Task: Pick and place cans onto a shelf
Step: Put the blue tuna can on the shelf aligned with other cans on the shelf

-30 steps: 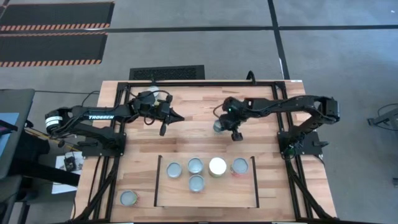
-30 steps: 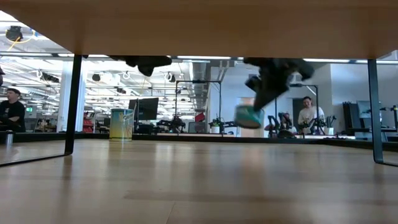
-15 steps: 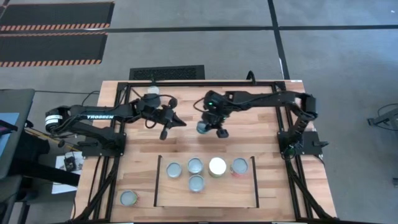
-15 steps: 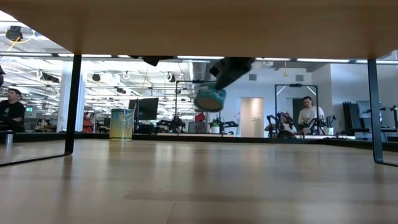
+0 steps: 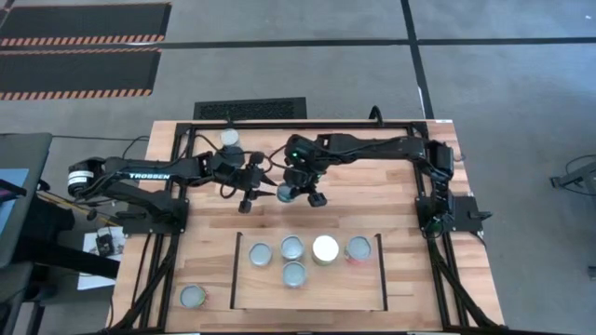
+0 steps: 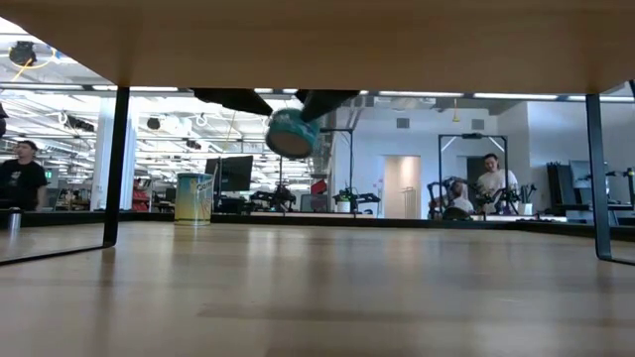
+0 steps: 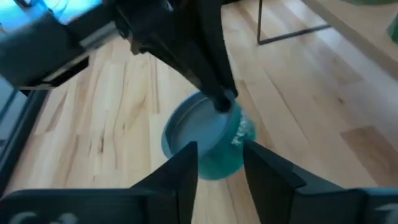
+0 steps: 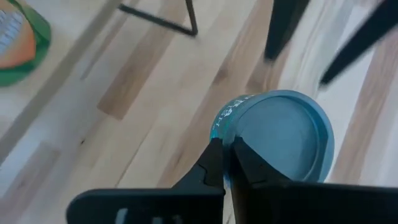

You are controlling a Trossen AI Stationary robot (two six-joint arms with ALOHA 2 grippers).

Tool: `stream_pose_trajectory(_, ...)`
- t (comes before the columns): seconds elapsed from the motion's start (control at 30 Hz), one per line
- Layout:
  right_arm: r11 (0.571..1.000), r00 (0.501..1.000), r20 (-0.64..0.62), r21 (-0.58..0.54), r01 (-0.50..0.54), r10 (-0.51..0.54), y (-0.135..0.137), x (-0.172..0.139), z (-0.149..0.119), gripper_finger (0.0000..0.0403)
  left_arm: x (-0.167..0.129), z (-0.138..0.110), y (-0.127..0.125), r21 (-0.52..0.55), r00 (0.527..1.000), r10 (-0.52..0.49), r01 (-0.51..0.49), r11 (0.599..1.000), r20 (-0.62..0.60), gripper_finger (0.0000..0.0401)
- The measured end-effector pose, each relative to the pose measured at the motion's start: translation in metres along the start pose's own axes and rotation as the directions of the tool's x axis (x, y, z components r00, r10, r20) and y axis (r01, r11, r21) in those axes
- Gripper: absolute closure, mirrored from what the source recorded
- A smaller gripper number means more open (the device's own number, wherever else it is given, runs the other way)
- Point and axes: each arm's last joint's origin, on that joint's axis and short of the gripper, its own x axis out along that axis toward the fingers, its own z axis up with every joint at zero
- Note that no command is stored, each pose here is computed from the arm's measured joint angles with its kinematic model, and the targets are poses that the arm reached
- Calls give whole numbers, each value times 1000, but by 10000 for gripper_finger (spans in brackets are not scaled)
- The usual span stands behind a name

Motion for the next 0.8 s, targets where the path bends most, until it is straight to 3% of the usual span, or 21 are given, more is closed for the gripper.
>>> stream_pose_trajectory(0.27,998,998,42,-45,-39,41,6,3,7,389,0,-1,-1,39,1000,-12,12,999,-9,272)
stream_pose_trajectory(0.63,996,995,96,-82,-18,25,6,4,13,388,2,2,-10,85,992,-120,118,989,26,276)
stream_pose_trajectory(0.8,996,994,109,-90,-8,18,5,4,15,388,2,3,-11,97,992,-127,124,988,27,306)
